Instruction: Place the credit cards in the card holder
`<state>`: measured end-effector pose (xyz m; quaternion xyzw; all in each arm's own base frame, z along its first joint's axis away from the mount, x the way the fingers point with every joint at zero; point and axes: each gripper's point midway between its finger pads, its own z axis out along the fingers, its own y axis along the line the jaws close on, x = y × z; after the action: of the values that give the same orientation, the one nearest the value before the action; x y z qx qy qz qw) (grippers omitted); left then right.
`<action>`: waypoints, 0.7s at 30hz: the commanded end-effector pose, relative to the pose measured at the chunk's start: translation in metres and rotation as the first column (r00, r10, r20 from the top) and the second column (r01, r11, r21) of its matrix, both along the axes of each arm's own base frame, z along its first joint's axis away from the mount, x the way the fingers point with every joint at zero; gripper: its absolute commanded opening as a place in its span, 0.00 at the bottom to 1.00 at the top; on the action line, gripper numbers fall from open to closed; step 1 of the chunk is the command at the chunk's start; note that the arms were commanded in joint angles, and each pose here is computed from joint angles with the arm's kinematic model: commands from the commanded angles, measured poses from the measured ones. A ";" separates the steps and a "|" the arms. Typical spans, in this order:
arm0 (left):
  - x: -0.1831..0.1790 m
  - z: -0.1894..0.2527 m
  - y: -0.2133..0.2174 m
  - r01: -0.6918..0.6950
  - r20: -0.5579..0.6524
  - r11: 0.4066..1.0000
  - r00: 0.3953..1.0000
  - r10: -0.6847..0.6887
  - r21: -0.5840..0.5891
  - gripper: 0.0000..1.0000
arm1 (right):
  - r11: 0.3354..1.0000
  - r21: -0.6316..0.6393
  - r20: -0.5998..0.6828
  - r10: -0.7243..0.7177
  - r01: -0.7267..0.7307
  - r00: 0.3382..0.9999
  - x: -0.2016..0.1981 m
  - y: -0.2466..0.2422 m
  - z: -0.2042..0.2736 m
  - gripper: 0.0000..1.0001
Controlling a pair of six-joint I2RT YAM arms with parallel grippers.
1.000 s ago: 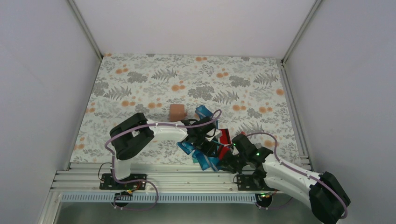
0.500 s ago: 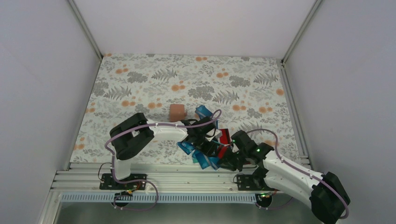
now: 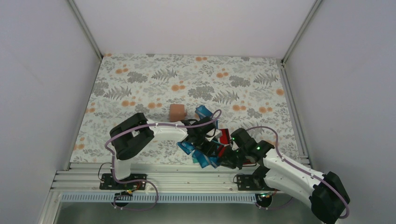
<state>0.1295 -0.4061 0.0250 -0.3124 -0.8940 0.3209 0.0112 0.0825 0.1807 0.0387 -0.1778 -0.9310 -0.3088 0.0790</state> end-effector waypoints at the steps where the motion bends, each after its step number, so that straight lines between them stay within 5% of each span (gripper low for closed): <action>1: -0.011 -0.025 0.019 0.003 -0.030 0.995 1.000 0.000 0.103 0.40 | 1.000 0.001 0.022 -0.003 0.003 1.000 0.006 0.004 0.006 0.15; 5: -0.004 -0.010 0.016 -0.026 -0.016 0.997 0.999 0.028 0.072 0.39 | 1.000 -0.005 0.031 -0.012 0.012 0.999 0.010 0.005 0.006 0.05; 21: 0.105 0.093 0.031 -0.254 0.122 0.965 0.958 0.260 -0.065 0.41 | 0.985 -0.068 0.231 -0.139 0.159 0.963 0.066 -0.005 0.054 0.04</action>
<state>0.2051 -0.3829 0.0798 -0.2298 -0.9186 0.3172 -0.0521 0.1246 0.1866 0.0772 -0.1931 -0.9305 -0.3112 -0.0041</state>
